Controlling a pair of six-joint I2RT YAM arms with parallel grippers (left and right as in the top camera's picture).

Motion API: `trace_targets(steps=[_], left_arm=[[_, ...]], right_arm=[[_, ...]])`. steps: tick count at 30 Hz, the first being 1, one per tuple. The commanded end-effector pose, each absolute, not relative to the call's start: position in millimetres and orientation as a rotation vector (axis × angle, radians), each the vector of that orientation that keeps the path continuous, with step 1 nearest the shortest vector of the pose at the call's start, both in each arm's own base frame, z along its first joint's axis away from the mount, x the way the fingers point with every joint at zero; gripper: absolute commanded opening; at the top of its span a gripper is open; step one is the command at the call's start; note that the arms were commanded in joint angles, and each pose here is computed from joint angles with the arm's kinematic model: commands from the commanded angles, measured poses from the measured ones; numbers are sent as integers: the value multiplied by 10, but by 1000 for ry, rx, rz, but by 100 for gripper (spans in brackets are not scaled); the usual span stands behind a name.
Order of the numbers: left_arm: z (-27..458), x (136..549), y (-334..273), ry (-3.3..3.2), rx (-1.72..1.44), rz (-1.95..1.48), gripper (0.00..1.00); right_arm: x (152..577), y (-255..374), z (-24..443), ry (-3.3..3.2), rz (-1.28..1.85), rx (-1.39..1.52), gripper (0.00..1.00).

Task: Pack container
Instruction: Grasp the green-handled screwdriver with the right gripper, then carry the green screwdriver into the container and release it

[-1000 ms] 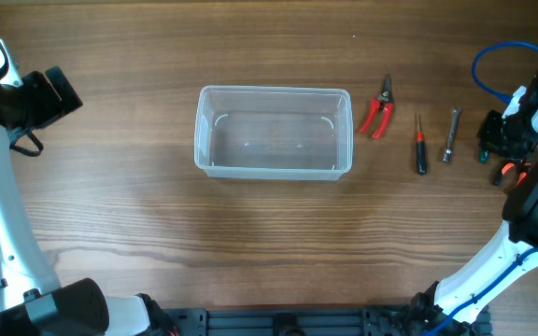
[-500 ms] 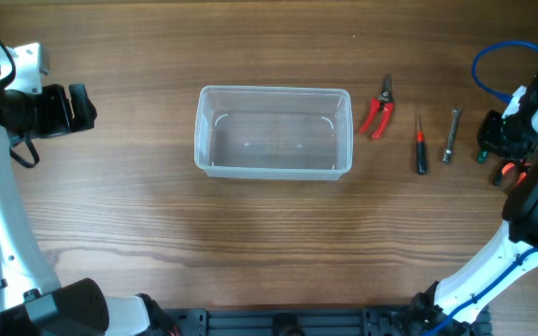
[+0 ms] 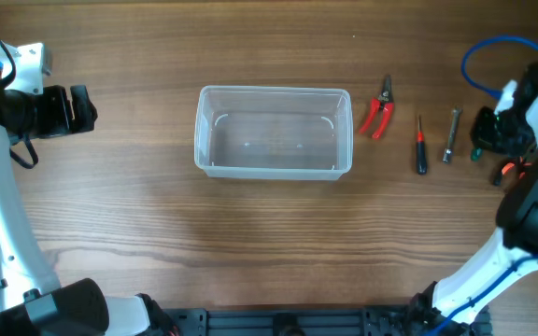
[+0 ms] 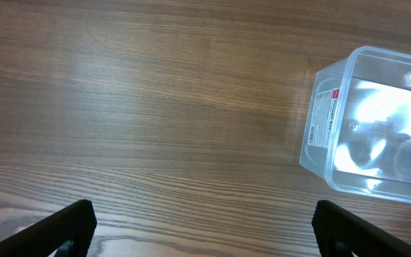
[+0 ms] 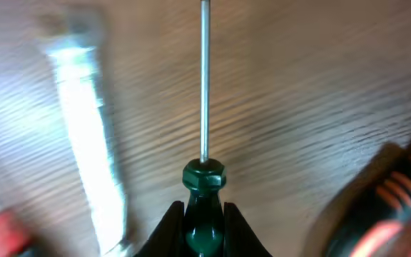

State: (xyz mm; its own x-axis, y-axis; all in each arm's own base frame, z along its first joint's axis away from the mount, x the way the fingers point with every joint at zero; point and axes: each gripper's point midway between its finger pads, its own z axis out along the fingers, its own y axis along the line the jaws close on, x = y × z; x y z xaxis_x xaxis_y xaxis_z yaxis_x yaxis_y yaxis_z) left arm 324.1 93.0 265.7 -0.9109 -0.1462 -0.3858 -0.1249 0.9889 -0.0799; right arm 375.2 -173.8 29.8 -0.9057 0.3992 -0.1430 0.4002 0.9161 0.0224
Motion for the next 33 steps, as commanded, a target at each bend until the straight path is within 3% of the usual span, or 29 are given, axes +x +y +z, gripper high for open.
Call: trace_targets(steps=[1, 6, 8, 11, 18, 23, 28, 30, 33], left_arm=[[2650, 3257, 899, 2729, -154, -98, 100], [2651, 3258, 897, 2729, -154, -101, 100], [2652, 3259, 891, 2728, -153, -105, 100], [2652, 3260, 890, 2728, -157, -106, 100], [2655, 3264, 873, 2725, -154, -120, 100], [2655, 3264, 873, 2725, -154, -120, 100], [2655, 3263, 873, 2725, -155, -120, 100], [2655, 3263, 873, 2725, -155, -120, 100], [2655, 3263, 873, 2725, -155, -120, 100]], right_arm=[[4170, -1123, 1417, 2729, -41, 185, 4], [4162, 252, 1991, 2547, -18, -590, 4], [4035, 941, 1974, 2419, 12, -1014, 4], [3961, 1518, 1856, 2281, 23, -1306, 4], [3920, 2336, 1150, 2151, 189, -1625, 4], [3806, 2361, 624, 2217, 282, -1742, 4], [3768, 2361, 447, 2253, 313, -1761, 5], [3768, 2361, 445, 2255, 313, -1759, 10], [3769, 2359, 447, 2273, 315, -1738, 33]])
